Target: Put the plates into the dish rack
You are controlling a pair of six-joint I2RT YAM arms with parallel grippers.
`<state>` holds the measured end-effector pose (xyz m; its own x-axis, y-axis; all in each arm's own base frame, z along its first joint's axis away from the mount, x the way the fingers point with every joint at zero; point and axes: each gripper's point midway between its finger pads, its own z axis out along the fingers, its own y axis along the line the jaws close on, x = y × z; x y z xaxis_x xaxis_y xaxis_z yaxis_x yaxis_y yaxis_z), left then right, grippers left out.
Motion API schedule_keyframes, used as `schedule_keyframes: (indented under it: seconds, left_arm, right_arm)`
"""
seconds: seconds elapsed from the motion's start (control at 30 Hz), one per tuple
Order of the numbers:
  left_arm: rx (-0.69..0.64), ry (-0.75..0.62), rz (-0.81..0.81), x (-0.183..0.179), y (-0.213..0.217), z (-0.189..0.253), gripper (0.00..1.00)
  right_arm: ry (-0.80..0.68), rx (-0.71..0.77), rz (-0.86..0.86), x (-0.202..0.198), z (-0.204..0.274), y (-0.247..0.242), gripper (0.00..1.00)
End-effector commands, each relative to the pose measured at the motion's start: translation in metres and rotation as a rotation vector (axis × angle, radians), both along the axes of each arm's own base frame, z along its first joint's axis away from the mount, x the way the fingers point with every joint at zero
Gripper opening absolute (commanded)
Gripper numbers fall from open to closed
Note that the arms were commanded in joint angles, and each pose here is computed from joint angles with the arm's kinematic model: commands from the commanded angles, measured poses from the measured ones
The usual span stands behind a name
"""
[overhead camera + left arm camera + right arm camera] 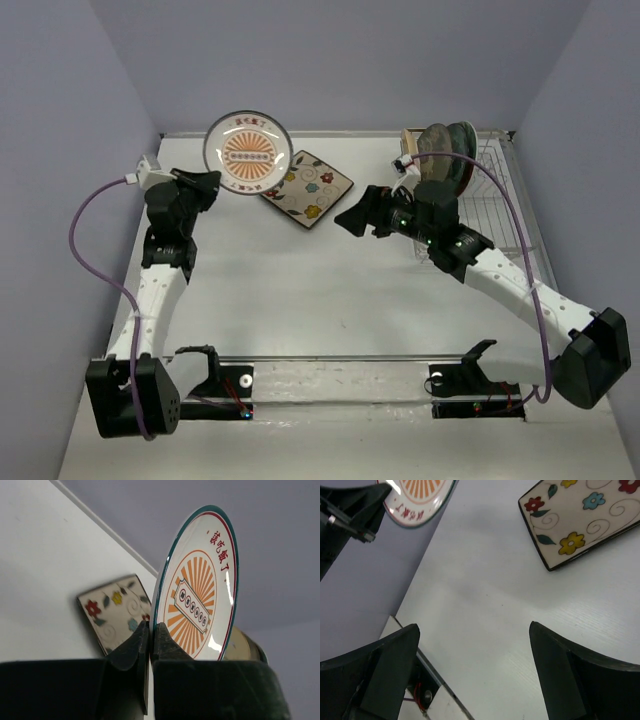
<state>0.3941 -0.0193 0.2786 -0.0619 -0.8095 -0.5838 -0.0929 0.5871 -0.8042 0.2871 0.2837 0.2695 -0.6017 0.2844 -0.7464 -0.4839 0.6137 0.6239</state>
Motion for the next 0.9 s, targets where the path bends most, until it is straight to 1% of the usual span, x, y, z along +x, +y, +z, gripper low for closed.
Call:
schedule_keyframes:
  seconds: [0.0, 0.03, 0.13, 0.17, 0.2, 0.3, 0.43, 0.53, 0.57, 0.63, 0.67, 0.7, 0.73, 0.77, 0.8, 0.83, 0.87]
  left_arm:
    - [-0.027, -0.07, -0.307, -0.037, -0.075, 0.01, 0.06]
    - [-0.03, -0.07, -0.348, -0.044, -0.085, 0.009, 0.06]
    - [-0.044, -0.093, -0.509, -0.073, -0.119, 0.01, 0.06]
    - [-0.043, -0.121, -0.532, -0.084, -0.124, 0.017, 0.06]
    - [-0.047, -0.118, -0.564, -0.092, -0.131, 0.012, 0.06]
    - [-0.05, -0.153, -0.626, -0.111, -0.142, 0.017, 0.06]
    - [-0.055, -0.16, -0.735, -0.126, -0.156, 0.015, 0.06]
    - [-0.046, -0.187, -0.794, -0.134, -0.164, 0.02, 0.06]
    - [-0.042, -0.196, -0.808, -0.137, -0.165, 0.021, 0.06]
    - [-0.023, -0.211, -0.821, -0.139, -0.166, 0.024, 0.06]
    - [-0.018, -0.203, -0.828, -0.139, -0.167, 0.021, 0.11]
    - [-0.01, -0.198, -0.832, -0.139, -0.167, 0.021, 0.24]
    - [0.004, -0.194, -0.831, -0.138, -0.167, 0.02, 0.37]
    - [0.044, -0.169, -0.817, -0.135, -0.164, 0.012, 0.58]
    - [0.074, -0.153, -0.8, -0.133, -0.161, 0.009, 0.69]
    - [0.112, -0.159, -0.78, -0.131, -0.158, 0.014, 0.77]
    - [0.181, -0.132, -0.74, -0.129, -0.15, 0.005, 0.88]
  right_arm:
    - [-0.122, 0.018, -0.034, 0.016, 0.043, 0.002, 0.97]
    - [-0.145, 0.013, -0.034, 0.018, 0.052, 0.003, 0.97]
    - [-0.11, -0.051, -0.056, 0.027, 0.038, 0.001, 0.98]
    - [-0.109, -0.065, -0.077, 0.029, 0.036, -0.002, 0.98]
    - [-0.109, -0.073, -0.099, 0.031, 0.035, -0.006, 0.98]
    - [-0.108, -0.104, -0.148, 0.035, 0.027, -0.015, 0.98]
    - [-0.091, -0.108, -0.081, 0.03, 0.02, -0.005, 0.96]
    - [-0.075, -0.107, -0.047, 0.027, 0.013, 0.0, 0.85]
    - [-0.071, -0.104, -0.045, 0.026, 0.012, 0.001, 0.73]
    - [-0.075, -0.088, -0.059, 0.024, 0.015, -0.003, 0.37]
    - [-0.087, -0.076, -0.076, 0.025, 0.019, -0.005, 0.13]
    - [-0.092, -0.072, -0.09, 0.024, 0.021, -0.008, 0.07]
    - [-0.103, -0.066, -0.098, 0.024, 0.026, -0.01, 0.07]
    - [-0.123, -0.061, -0.126, 0.027, 0.034, -0.019, 0.07]
    - [-0.136, -0.058, -0.14, 0.028, 0.039, -0.023, 0.07]
    - [-0.148, -0.057, -0.159, 0.031, 0.044, -0.03, 0.07]
    - [-0.167, -0.059, -0.213, 0.041, 0.055, -0.048, 0.07]
